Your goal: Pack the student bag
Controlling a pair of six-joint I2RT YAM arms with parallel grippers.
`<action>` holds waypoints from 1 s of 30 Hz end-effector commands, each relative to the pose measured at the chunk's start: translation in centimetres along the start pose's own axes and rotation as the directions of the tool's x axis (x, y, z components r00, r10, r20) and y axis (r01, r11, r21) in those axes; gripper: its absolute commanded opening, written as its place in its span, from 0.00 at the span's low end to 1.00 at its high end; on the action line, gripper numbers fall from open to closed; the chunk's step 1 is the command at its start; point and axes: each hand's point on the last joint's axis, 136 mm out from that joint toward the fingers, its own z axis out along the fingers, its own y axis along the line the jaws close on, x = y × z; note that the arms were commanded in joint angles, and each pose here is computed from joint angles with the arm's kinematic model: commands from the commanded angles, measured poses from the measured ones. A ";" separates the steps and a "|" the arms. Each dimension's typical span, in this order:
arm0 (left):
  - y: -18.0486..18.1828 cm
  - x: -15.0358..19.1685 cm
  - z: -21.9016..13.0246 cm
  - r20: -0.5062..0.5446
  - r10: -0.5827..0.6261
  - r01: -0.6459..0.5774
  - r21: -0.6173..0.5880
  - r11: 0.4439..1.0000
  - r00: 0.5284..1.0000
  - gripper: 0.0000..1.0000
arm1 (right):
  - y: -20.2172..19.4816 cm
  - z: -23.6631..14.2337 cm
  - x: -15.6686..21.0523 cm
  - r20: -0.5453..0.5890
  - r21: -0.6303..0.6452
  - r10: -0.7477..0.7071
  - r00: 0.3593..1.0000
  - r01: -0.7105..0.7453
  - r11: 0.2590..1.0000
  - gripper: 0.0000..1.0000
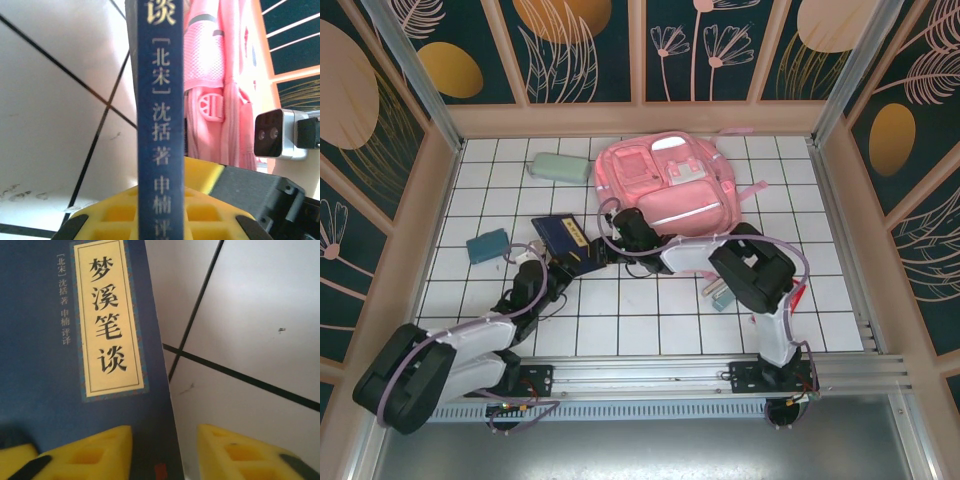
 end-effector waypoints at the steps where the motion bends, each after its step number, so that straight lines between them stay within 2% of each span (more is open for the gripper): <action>1: -3.9 -0.9 -0.5 0.019 0.085 -0.086 0.113 0.990 0.996 0.00 | 2.3 -3.2 -2.6 0.088 -0.076 -0.004 0.996 0.011 0.997 0.48; 5: -6.8 -0.5 -1.5 -0.009 0.151 -0.145 0.225 0.963 0.988 0.00 | 3.4 -6.1 -3.8 0.132 -0.168 0.022 0.991 0.001 0.986 0.58; 9: -9.6 0.4 -2.4 -0.050 0.218 -0.189 0.335 0.923 0.975 0.00 | 3.8 -8.2 -4.5 0.157 -0.239 0.039 0.987 0.000 0.971 0.60; 13: -11.9 2.2 -3.0 -0.133 0.288 -0.201 0.450 0.870 0.949 0.00 | 4.5 -10.2 -5.3 0.177 -0.327 0.057 0.983 0.004 0.945 0.61; 24: -13.6 4.1 -4.4 -0.197 0.371 -0.203 0.567 0.798 0.907 0.00 | 5.3 -12.6 -6.0 0.162 -0.470 0.067 0.985 0.018 0.883 0.62; 27: -13.7 4.4 -4.3 -0.209 0.377 -0.201 0.570 0.796 0.902 0.00 | 6.1 -12.8 -5.7 0.146 -0.518 0.056 0.988 0.028 0.855 0.58; 30: -13.8 4.4 -4.2 -0.214 0.383 -0.203 0.571 0.795 0.899 0.00 | 6.2 -12.9 -5.5 0.147 -0.526 0.056 0.987 0.030 0.850 0.38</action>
